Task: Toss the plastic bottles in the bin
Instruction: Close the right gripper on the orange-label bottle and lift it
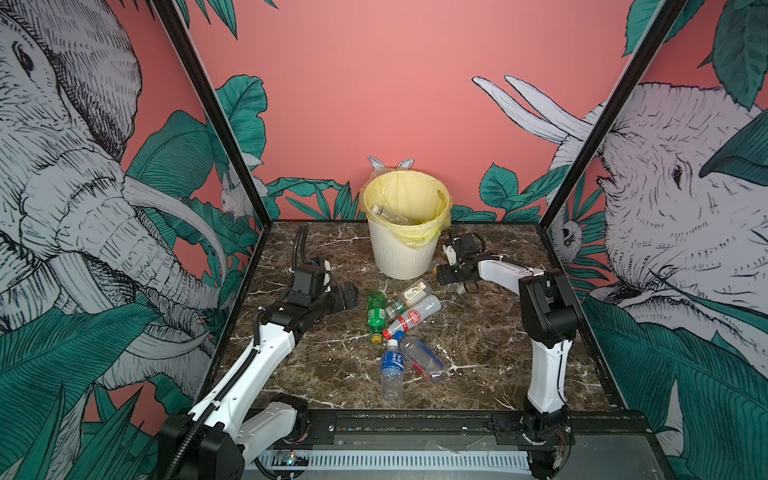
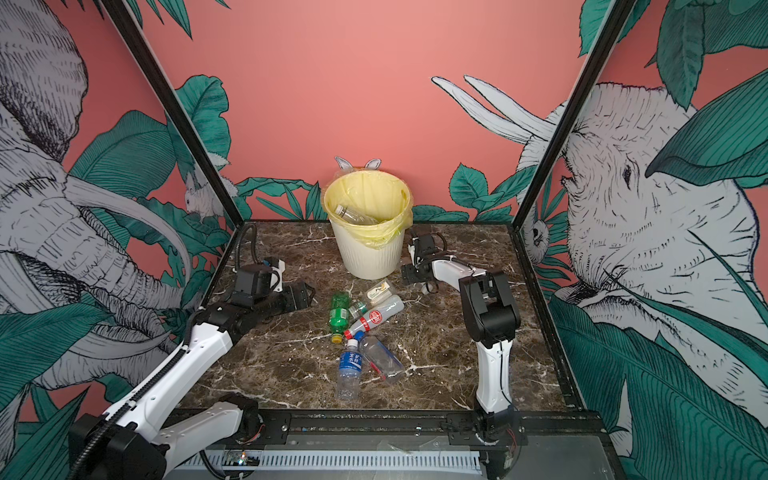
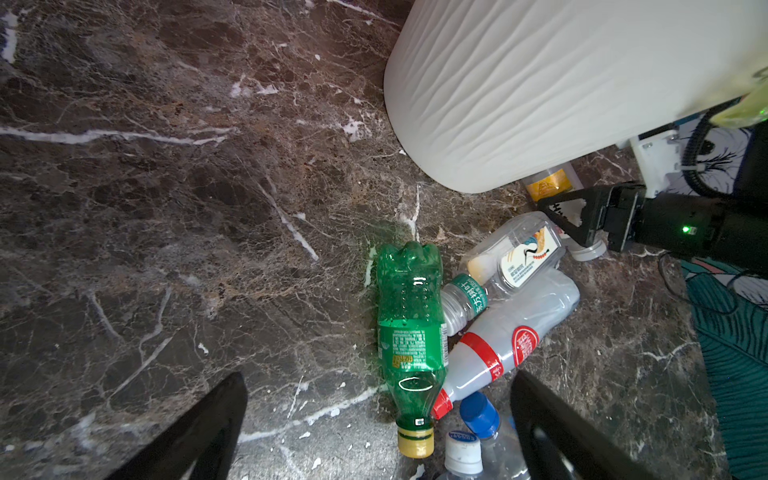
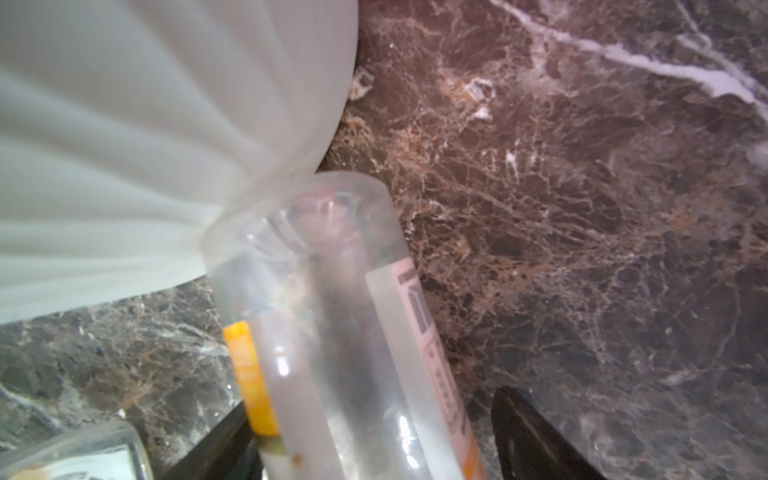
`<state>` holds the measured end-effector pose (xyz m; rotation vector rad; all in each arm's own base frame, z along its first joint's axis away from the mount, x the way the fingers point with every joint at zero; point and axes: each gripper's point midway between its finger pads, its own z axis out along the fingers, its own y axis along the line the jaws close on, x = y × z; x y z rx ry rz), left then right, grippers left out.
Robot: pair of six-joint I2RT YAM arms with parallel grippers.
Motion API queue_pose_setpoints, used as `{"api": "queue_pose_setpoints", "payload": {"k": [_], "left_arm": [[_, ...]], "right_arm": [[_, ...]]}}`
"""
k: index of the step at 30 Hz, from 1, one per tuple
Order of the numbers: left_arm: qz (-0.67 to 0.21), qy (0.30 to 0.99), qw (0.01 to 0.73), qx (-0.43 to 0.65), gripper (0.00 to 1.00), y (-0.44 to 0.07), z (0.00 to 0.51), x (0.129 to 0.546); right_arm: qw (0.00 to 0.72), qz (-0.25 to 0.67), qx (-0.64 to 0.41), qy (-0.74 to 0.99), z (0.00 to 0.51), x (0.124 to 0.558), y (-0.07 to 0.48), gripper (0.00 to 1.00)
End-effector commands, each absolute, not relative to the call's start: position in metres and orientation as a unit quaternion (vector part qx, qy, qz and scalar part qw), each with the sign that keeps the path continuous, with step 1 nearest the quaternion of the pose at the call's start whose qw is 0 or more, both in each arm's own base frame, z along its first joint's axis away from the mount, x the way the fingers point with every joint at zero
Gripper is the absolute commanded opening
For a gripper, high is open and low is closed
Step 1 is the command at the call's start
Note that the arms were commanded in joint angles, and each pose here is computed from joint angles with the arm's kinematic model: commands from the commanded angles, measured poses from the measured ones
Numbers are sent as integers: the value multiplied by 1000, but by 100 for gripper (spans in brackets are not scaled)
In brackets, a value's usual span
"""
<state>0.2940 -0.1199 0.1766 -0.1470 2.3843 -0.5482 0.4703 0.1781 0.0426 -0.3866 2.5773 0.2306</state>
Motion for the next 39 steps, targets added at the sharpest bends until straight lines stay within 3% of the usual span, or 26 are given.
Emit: {"api": "queue_pose_setpoints", "payload": {"k": [1, 9, 13, 39], "left_arm": [[-204, 915, 341, -67, 99, -114, 174, 291], [-207, 913, 342, -77, 99, -115, 172, 296], [-209, 914, 339, -82, 99, -115, 169, 297], [-224, 914, 327, -86, 99, -124, 163, 304]], "right_arm": [[279, 91, -133, 947, 53, 471, 177, 76], [272, 94, -127, 949, 51, 462, 174, 55], [289, 96, -119, 945, 66, 460, 173, 51], [283, 225, -25, 932, 96, 398, 183, 43]]}}
